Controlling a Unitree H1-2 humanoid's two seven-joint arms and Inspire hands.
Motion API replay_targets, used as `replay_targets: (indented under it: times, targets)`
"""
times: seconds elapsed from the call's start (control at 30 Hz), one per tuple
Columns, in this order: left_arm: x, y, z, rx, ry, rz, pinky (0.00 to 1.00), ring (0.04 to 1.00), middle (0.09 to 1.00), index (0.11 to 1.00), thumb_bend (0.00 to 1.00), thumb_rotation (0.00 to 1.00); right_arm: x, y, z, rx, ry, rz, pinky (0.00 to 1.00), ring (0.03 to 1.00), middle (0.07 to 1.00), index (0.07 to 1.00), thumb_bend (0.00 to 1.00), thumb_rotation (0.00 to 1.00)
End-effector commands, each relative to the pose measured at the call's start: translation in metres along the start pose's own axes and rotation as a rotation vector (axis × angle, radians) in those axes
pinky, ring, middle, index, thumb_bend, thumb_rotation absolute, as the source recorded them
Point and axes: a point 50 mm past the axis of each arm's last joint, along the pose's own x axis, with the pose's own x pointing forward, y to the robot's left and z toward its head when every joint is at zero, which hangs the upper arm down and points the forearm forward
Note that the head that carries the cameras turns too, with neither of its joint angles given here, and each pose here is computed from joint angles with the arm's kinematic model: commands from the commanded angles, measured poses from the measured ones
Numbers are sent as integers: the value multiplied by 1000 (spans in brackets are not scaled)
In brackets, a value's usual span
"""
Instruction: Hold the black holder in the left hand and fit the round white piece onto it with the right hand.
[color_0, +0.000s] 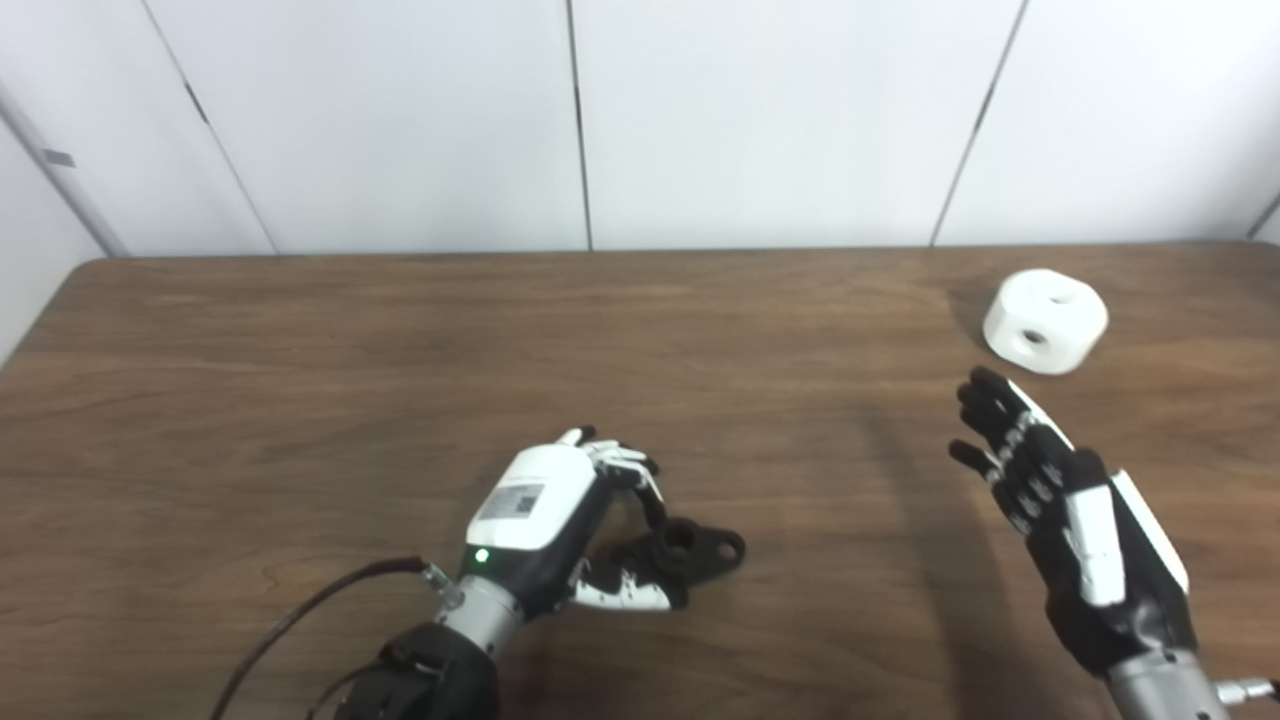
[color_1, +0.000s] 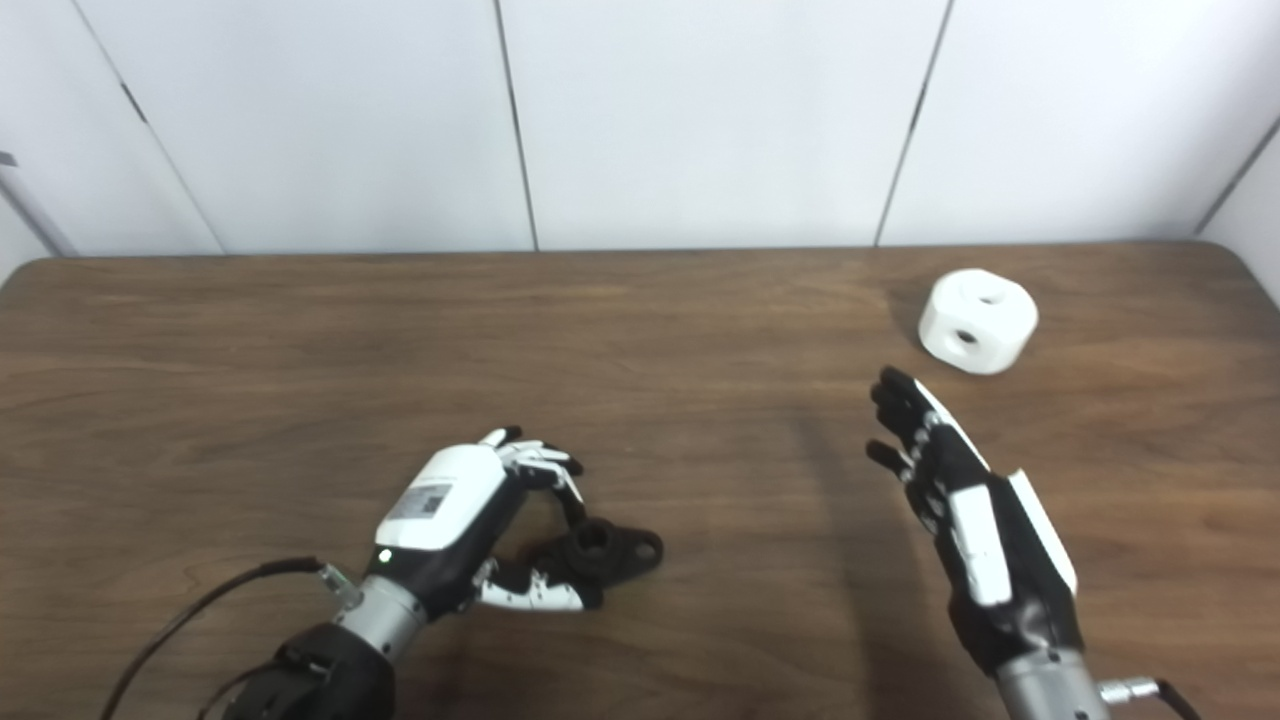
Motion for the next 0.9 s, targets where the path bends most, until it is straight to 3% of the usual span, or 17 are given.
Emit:
replay_targets:
  times: [0.0,0.2,0.63,0.87]
  targets:
    - [-2,2,13,27,-63,28,985,874,793,488,514,51,2,1,17,-5,-70,-17,905,960,934,922,746,1000]
    - [-5,-19,17,39,-77,-10,975,887,794,487,515,50,3,4,24,-3,-66,-15,911,958,933,929,726,1000]
    - [-10,-39,14,58,-80,-37,984,898,799,488,513,54,2,-2,35,-14,-81,-40,938,972,938,938,710,1000]
    - [-13,-45,7,78,-81,-42,983,884,789,487,515,53,5,-15,39,-173,-94,-83,968,968,940,925,682,1000]
